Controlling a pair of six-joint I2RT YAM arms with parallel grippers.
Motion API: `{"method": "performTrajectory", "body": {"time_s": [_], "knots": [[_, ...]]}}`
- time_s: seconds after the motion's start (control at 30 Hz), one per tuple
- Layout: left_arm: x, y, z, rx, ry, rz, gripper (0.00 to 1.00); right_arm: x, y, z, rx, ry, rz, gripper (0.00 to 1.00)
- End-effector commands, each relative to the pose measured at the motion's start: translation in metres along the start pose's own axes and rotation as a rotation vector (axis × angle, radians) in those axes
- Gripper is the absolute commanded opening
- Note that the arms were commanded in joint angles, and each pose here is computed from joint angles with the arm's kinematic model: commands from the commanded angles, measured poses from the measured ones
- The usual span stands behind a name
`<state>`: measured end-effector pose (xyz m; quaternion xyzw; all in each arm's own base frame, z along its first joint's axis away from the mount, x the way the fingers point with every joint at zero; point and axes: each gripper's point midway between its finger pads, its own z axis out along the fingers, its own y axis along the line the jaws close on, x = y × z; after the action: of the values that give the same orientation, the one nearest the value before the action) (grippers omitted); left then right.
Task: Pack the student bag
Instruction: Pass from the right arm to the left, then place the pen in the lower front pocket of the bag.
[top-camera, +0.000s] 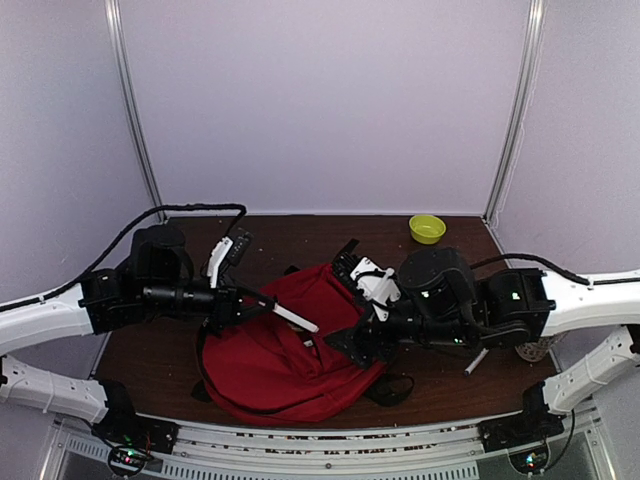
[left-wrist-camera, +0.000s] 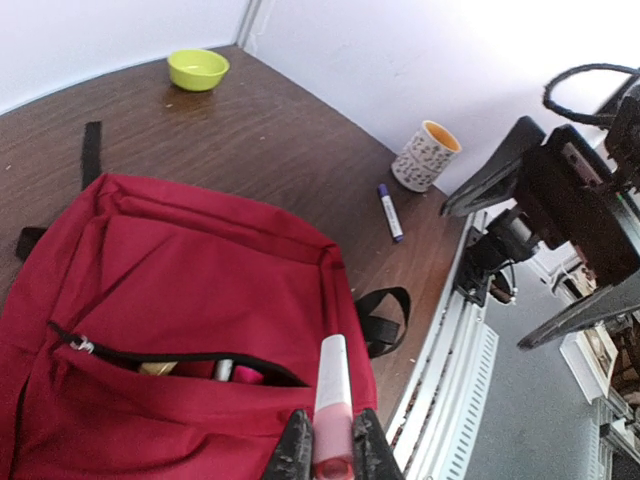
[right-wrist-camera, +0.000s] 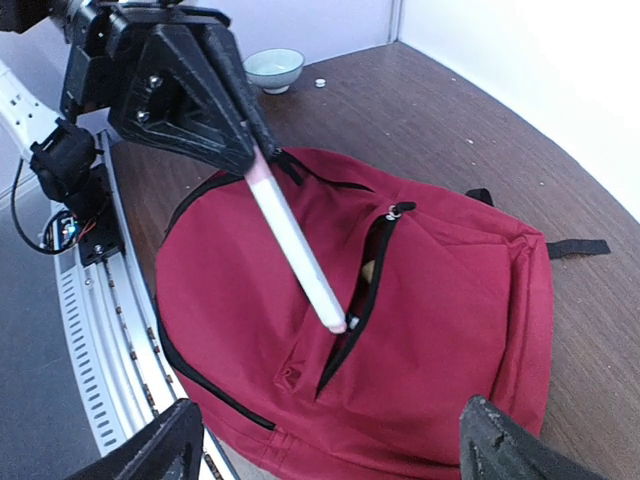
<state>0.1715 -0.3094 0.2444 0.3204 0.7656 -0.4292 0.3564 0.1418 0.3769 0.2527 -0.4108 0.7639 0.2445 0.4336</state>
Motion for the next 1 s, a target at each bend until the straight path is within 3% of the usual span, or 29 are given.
{"method": "performTrajectory", "body": {"time_s": [0.0, 0.2, 0.3, 0.53, 0.97], "knots": [[0.019, 0.036, -0.005, -0.139, 0.004, -0.083, 0.00, -0.001, -0.034, -0.009, 0.148, -0.060, 0.079, 0.89], [0.034, 0.065, -0.005, -0.228, -0.014, -0.197, 0.00, 0.018, -0.085, -0.022, 0.379, -0.107, 0.154, 0.93], [0.039, 0.074, -0.007, -0.260, -0.024, -0.237, 0.00, 0.032, -0.118, -0.034, 0.523, -0.143, 0.196, 0.99], [0.049, 0.085, -0.004, -0.288, -0.016, -0.295, 0.00, 0.054, -0.186, -0.057, 0.735, -0.231, 0.293, 1.00], [0.045, 0.097, 0.021, -0.262, -0.087, -0.438, 0.00, 0.069, -0.209, -0.052, 0.716, -0.295, 0.323, 1.00]]}}
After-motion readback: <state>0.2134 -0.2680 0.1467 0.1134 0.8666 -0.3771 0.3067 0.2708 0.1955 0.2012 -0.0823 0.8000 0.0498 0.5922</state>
